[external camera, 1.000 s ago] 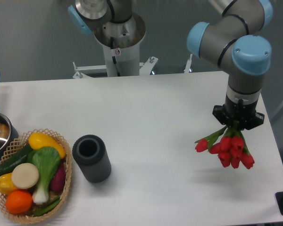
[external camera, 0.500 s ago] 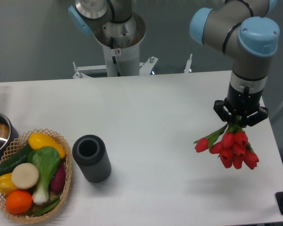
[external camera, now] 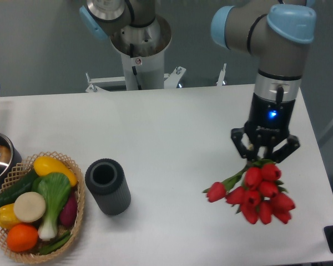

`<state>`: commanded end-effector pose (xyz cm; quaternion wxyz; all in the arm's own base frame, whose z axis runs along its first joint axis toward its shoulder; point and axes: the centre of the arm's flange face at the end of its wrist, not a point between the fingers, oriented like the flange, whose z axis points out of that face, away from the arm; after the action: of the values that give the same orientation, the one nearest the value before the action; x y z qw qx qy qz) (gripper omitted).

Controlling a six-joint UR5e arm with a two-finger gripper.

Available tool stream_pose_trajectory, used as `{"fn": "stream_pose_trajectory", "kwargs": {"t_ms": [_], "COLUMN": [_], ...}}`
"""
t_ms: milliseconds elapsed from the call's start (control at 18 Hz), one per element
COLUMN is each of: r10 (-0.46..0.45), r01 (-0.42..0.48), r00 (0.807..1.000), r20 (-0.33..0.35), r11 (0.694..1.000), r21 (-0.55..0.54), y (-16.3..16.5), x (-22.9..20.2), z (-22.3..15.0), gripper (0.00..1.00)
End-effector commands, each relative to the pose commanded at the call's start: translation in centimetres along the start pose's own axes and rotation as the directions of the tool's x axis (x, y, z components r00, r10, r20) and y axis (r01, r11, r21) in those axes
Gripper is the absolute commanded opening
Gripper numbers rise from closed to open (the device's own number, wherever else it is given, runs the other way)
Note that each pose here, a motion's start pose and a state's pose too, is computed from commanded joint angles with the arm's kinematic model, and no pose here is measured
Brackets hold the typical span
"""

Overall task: Insert the flowers into the vase
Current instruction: 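Carry the tulips over toward the black cylindrical vase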

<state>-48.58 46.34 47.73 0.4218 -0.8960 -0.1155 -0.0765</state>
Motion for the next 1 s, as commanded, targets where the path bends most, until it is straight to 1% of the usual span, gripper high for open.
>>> {"fn": "stream_pose_trajectory", "kwargs": {"t_ms": [56,167,222,278,389,500,556,667,778,944,1000], "r10": [-0.021,-0.021,-0.006,0.021,0.081,0.109,0.119,0.146,0.177,0.216,0.238], "r01": [0.022,0.024,0.011,-0.008,-0.045,-0.057,-0.056,-0.050,-0.069,-0.094,-0.105], "r00": [0.999,0.998,0.997,0.994,0.984,0.975,0.969,0.950,0.940,0.919,0.909], "r20": [-0.035,-0.054,-0.074,-0.110,-0.162,-0.194,-0.216,-0.275,-0.291,-0.329,-0.341], "r11": [0.999,0.999,0.997,0.993,0.975,0.965,0.959,0.944,0.935,0.932,0.925], "r21": [0.025,0.043,0.070,0.121,0.216,0.256,0.276,0.327,0.348,0.349,0.364], "y": [-0.4,-0.8,-0.8,-0.5,0.1,-0.1,-0.3,-0.7,-1.1,-1.7,-1.9], "x": [0.5,1.3,1.7,2.1,3.2,4.3,4.6,5.4,6.2,8.8,9.3], "z": [0.0,0.0,0.2,0.4,0.6,0.2,0.0,-0.5,-0.6,1.1,1.2], "gripper": [0.00,0.00,0.00,0.00,0.00,0.00,0.00,0.00,0.00,0.00,0.00]}}
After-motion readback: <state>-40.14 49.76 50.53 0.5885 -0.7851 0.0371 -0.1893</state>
